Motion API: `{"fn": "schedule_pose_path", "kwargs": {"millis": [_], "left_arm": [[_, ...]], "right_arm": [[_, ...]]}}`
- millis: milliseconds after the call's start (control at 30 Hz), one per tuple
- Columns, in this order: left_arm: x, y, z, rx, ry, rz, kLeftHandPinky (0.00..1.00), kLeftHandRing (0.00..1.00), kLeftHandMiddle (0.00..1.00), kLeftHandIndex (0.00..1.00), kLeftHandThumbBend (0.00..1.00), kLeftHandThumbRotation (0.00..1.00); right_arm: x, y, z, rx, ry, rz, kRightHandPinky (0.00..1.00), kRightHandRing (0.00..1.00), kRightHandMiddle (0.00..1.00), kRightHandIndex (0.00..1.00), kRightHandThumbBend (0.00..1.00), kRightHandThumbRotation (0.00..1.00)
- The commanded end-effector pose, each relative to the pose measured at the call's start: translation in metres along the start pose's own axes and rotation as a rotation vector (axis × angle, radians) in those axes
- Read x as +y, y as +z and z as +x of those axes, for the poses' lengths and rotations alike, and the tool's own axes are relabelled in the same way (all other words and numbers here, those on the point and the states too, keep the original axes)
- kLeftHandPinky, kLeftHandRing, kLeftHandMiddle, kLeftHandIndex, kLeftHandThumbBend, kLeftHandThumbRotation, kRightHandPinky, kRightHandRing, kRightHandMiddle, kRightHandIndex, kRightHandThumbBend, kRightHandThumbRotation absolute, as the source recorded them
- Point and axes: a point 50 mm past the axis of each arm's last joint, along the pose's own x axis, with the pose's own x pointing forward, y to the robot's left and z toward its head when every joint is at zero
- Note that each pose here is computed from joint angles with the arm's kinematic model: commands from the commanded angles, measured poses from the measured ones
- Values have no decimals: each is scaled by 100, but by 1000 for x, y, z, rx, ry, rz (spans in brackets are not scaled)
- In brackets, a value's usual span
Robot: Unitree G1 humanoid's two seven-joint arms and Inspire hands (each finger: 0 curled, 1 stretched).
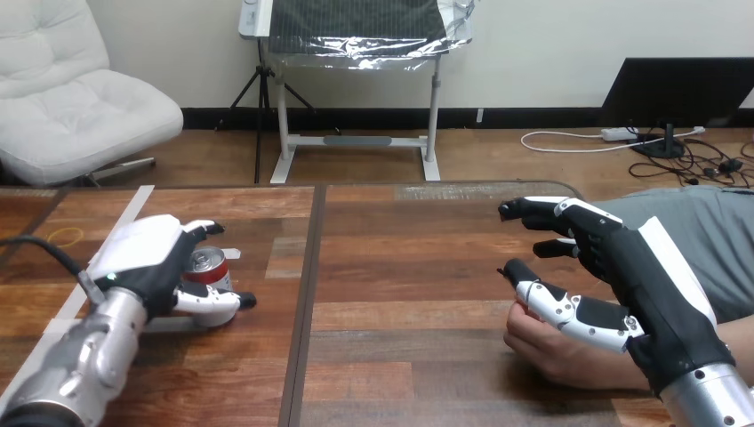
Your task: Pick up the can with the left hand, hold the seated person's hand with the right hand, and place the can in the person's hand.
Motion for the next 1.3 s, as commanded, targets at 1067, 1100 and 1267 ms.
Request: {"fn": "schedule_pose_path", "kwargs": {"millis": [1067, 1100, 1267], "left_arm": [[18, 32, 20, -82, 121, -4, 83, 85, 87, 87, 83, 51], [18, 32, 20, -83, 123, -3, 83, 85, 87, 87, 83, 51], [18, 33, 20, -85, 123, 1, 83, 85, 87, 86, 83, 50]], "right_arm": [[-12, 25, 10, -126, -15, -63, 74, 84, 83, 70, 42, 0], [-12, 25, 10, -127, -15, -65, 74, 84, 83, 70, 42, 0], [-12, 25, 9, -128, -13, -63, 74, 84, 83, 70, 42, 0]]}}
